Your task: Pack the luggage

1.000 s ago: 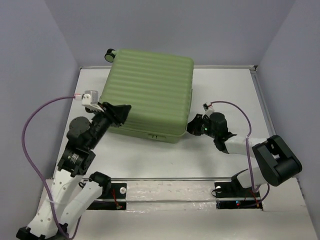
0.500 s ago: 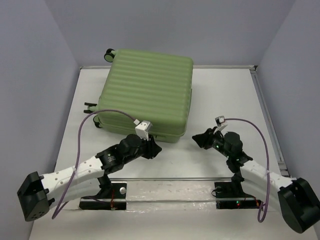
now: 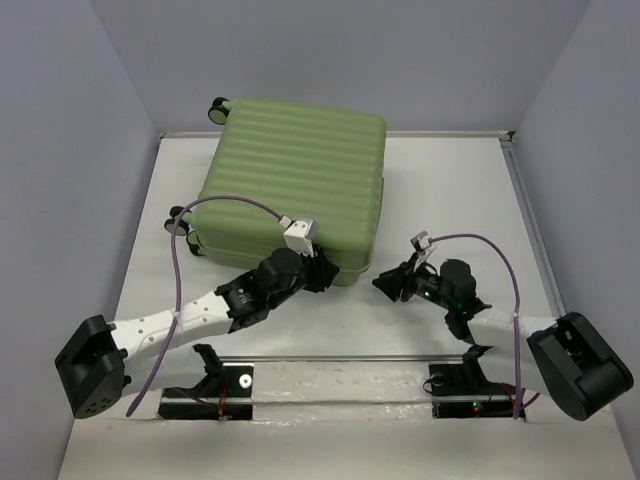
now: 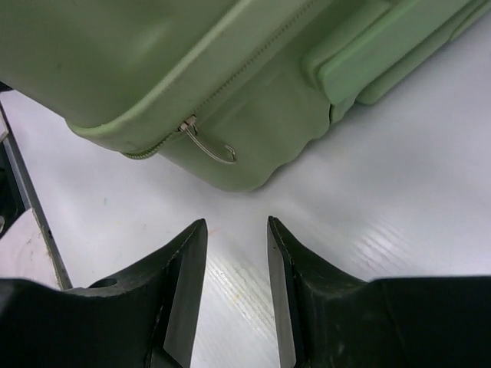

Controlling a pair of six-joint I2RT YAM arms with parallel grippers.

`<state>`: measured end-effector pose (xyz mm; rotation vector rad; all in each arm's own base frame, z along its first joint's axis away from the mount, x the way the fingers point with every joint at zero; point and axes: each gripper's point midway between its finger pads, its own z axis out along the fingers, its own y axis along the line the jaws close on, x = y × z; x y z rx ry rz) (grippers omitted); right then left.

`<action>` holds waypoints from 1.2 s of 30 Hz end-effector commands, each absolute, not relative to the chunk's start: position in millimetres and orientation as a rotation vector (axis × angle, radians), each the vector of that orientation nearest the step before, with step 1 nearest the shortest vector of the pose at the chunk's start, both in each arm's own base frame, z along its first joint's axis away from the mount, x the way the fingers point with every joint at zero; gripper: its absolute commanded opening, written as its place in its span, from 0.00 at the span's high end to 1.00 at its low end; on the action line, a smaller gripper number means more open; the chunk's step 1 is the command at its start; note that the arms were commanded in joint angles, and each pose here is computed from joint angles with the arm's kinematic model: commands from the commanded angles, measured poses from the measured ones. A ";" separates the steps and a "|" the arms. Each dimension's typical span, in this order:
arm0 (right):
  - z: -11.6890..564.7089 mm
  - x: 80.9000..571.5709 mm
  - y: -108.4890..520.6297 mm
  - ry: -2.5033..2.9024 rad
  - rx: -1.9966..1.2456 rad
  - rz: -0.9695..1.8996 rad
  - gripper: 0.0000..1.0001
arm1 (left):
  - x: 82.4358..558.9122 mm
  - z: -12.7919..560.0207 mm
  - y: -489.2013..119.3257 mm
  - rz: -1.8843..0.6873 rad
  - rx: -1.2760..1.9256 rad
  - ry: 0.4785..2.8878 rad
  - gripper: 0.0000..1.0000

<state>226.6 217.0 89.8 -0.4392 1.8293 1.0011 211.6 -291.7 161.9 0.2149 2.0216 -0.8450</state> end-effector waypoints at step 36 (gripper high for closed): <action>155.2 221.6 269.2 1.459 -0.540 1.049 0.93 | 244.9 211.3 -307.9 -0.874 0.191 1.867 0.64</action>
